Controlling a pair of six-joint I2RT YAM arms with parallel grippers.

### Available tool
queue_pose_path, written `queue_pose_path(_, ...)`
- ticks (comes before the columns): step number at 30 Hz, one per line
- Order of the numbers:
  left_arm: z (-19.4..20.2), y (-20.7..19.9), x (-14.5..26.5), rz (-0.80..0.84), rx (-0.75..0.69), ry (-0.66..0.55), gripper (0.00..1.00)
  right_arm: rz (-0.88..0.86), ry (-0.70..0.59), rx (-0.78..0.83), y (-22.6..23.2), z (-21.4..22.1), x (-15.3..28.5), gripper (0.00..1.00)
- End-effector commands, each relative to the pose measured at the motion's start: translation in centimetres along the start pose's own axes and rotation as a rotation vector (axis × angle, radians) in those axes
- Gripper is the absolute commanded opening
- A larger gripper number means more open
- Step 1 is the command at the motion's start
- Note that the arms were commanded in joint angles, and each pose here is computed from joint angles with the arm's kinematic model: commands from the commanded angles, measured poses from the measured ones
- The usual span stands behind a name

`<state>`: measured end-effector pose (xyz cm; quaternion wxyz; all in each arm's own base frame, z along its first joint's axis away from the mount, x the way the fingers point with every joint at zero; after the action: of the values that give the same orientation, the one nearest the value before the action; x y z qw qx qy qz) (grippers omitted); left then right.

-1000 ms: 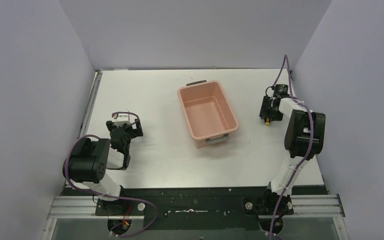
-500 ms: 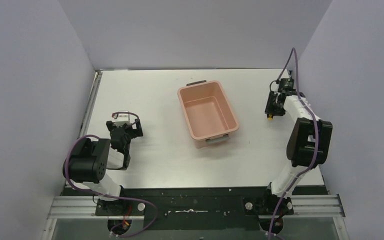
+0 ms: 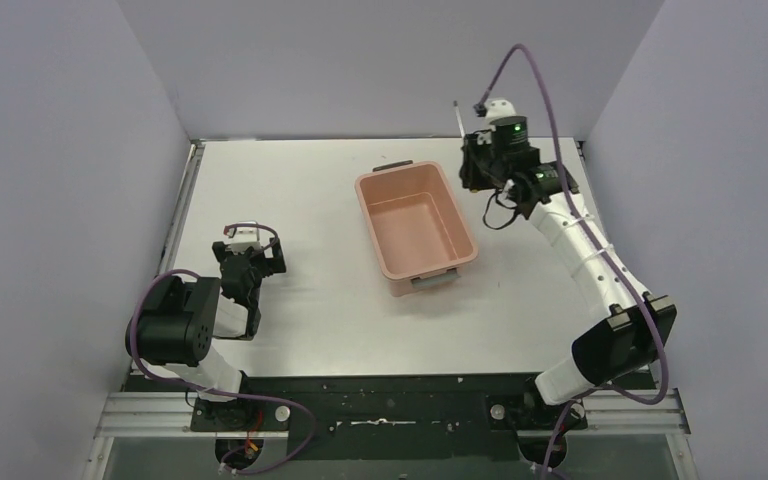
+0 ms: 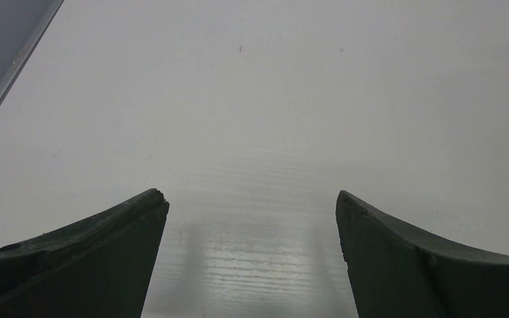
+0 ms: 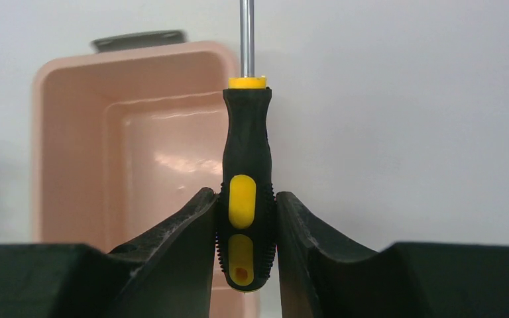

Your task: Put the screwdriver in the bin

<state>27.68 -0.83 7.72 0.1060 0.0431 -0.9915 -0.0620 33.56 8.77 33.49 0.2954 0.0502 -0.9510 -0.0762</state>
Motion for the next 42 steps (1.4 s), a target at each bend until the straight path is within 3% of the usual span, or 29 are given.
queue_pose_path(1, -1.1, 0.1, -0.3, 0.004, 0.002, -0.062, 0.97, -0.103, -0.050, 0.038, 6.0, 0.3, 2.5, 0.00)
queue_pose_path(5, -1.1, 0.1, -0.3, 0.004, 0.002, -0.062, 0.97, -0.195, -0.029, 0.078, 10.4, 2.2, 1.7, 0.00)
queue_pose_path(8, -1.1, 0.1, -0.3, 0.005, 0.002, -0.063, 0.97, -0.141, -0.003, 0.070, 11.6, 4.2, 0.3, 0.00)
queue_pose_path(18, -1.2, 0.1, -0.3, 0.004, 0.003, -0.063, 0.97, -0.148, 0.202, 0.059, 12.0, 14.3, -5.0, 0.00)
queue_pose_path(27, -1.2, 0.1, -0.3, 0.004, 0.003, -0.063, 0.97, -0.036, 0.348, 0.053, 10.7, 20.7, -9.0, 0.02)
queue_pose_path(30, -1.2, 0.1, -0.3, 0.004, 0.003, -0.063, 0.97, -0.008, 0.378, 0.062, 10.6, 21.6, -9.9, 0.13)
queue_pose_path(35, -1.1, 0.1, -0.3, 0.004, 0.002, -0.063, 0.97, -0.002, 0.347, 0.075, 11.0, 20.2, -9.6, 0.50)
queue_pose_path(42, -1.2, 0.1, -0.3, 0.004, 0.002, -0.064, 0.97, -0.037, 0.142, 0.088, 12.2, 12.5, -5.7, 0.73)
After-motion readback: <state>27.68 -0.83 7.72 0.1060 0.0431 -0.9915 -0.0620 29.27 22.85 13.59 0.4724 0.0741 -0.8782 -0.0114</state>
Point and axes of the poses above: each gripper's point midway between its finger pads, its own x axis back along the fingers, its own y axis along the line the jaws close on, z = x × y, the point moved 10 cm from there along x, back along the fingers, and after that the axes turned 8 degrees about -x, right-handed, at the moved point
